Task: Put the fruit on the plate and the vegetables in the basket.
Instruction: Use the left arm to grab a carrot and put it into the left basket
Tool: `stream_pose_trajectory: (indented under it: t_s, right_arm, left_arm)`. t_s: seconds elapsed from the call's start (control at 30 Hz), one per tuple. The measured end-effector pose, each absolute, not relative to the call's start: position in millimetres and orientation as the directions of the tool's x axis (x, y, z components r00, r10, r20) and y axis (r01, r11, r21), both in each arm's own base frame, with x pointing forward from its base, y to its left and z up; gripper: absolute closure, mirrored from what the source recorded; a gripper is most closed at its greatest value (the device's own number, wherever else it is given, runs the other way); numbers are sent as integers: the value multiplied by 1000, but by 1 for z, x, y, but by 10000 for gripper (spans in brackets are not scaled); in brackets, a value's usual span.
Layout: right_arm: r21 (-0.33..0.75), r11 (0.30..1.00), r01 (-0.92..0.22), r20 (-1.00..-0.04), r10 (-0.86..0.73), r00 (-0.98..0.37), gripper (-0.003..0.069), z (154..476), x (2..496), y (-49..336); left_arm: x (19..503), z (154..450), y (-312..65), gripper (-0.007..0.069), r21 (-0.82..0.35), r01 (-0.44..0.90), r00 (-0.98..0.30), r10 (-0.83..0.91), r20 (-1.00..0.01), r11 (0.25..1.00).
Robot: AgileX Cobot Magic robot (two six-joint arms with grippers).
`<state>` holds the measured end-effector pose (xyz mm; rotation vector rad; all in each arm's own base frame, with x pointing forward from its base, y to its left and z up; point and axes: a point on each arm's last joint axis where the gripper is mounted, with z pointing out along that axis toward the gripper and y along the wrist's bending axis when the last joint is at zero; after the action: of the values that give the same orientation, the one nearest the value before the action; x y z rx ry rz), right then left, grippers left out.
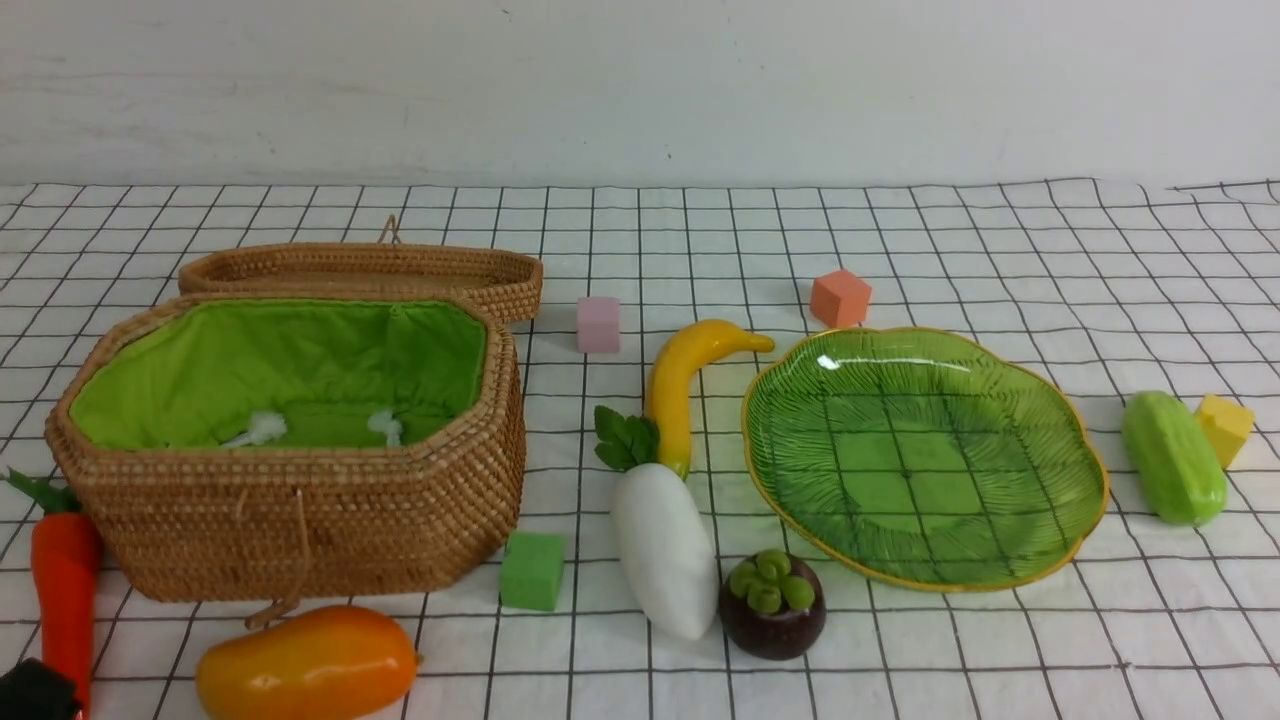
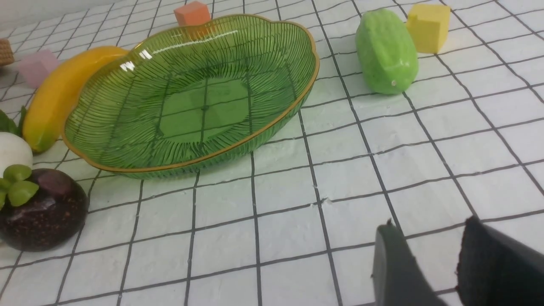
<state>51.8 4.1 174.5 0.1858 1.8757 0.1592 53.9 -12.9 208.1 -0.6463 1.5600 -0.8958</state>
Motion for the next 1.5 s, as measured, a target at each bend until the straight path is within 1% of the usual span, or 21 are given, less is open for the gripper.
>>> stream_pose_trajectory:
  t_s: [0.03, 0.07, 0.13, 0.17, 0.3, 0.43, 0.5, 0.57, 0.67, 0.7, 0.73, 0.8, 0.97, 1.1, 1.13, 1.17, 1.23, 1.33, 1.37, 1.4, 1.5]
  right_arm:
    - [203, 978, 48, -930, 208, -303, 413, 174, 52, 4]
    - [203, 978, 48, -930, 208, -303, 413, 174, 52, 4]
    - [203, 978, 48, -930, 208, -303, 413, 174, 52, 4]
    - [203, 978, 48, -930, 208, -303, 413, 174, 52, 4]
    - [202, 978, 48, -930, 207, -303, 413, 174, 52, 4]
    - [181, 982, 52, -946, 188, -264, 413, 176, 53, 2]
    - [181, 982, 53, -950, 189, -250, 413, 177, 54, 2]
    - [237, 970, 56, -942, 244, -231, 413, 177, 54, 3]
    - [477, 877, 60, -855, 479, -200, 413, 180, 55, 6]
    - [578, 814, 61, -794, 577, -192, 413, 182, 55, 8]
    - [624, 779, 60, -759, 623, -188, 413, 182, 55, 9]
    - [751, 657, 55, -641, 747, -178, 413, 185, 55, 11]
    - [833, 553, 34, -542, 826, -158, 426, 190, 55, 13]
    - [768, 635, -82, -626, 718, -305, 469, 220, 46, 27]
    - [695, 698, -171, -700, 603, -383, 490, 245, 40, 35]
    - [683, 707, -184, -711, 584, -392, 494, 249, 39, 36]
    - [551, 764, -334, -796, 363, -483, 526, 292, 31, 46]
    - [414, 761, -500, -847, 122, -517, 550, 344, 24, 53]
    - [373, 748, -549, -867, 70, -493, 552, 364, 21, 54]
    - [376, 744, -552, -862, 62, -503, 552, 363, 22, 54]
    - [261, 678, -687, -911, -63, -408, 553, 404, 13, 56]
  left_arm:
    - [53, 213, -14, 523, -814, 66, -207, -790, -577, 577]
    - [54, 228, -17, 575, -769, 64, -246, -737, -630, 636]
    - [54, 239, -18, 609, -730, 65, -281, -690, -667, 680]
    - [57, 252, -21, 638, -673, 57, -348, -617, -706, 737]
    - [64, 273, -27, 638, -572, 54, -482, -481, -733, 818]
    - [82, 292, -31, 638, -448, 22, -675, -317, -666, 894]
    - [87, 293, -31, 638, -414, 8, -719, -283, -635, 910]
    - [97, 294, -30, 638, -358, -17, -779, -237, -581, 934]
    - [105, 294, -29, 638, -325, -33, -808, -217, -547, 945]
    - [106, 294, -29, 638, -322, -35, -811, -215, -544, 946]
    - [107, 294, -29, 638, -321, -36, -813, -214, -542, 947]
    - [107, 295, -29, 638, -321, -35, -811, -215, -544, 946]
    - [107, 295, -29, 638, -323, -37, -811, -217, -543, 946]
    - [106, 296, -29, 638, -320, -38, -812, -216, -543, 947]
    - [107, 297, -29, 638, -321, -36, -809, -216, -546, 947]
    - [107, 298, -29, 638, -321, -35, -808, -216, -548, 946]
    - [108, 302, -29, 638, -324, -31, -796, -219, -564, 946]
    - [114, 304, -28, 638, -317, -30, -781, -220, -584, 948]
    - [116, 304, -28, 638, -310, -31, -780, -216, -587, 950]
    - [116, 304, -28, 638, -307, -31, -781, -215, -587, 951]
    - [123, 300, -23, 638, -254, -76, -786, -215, -579, 964]
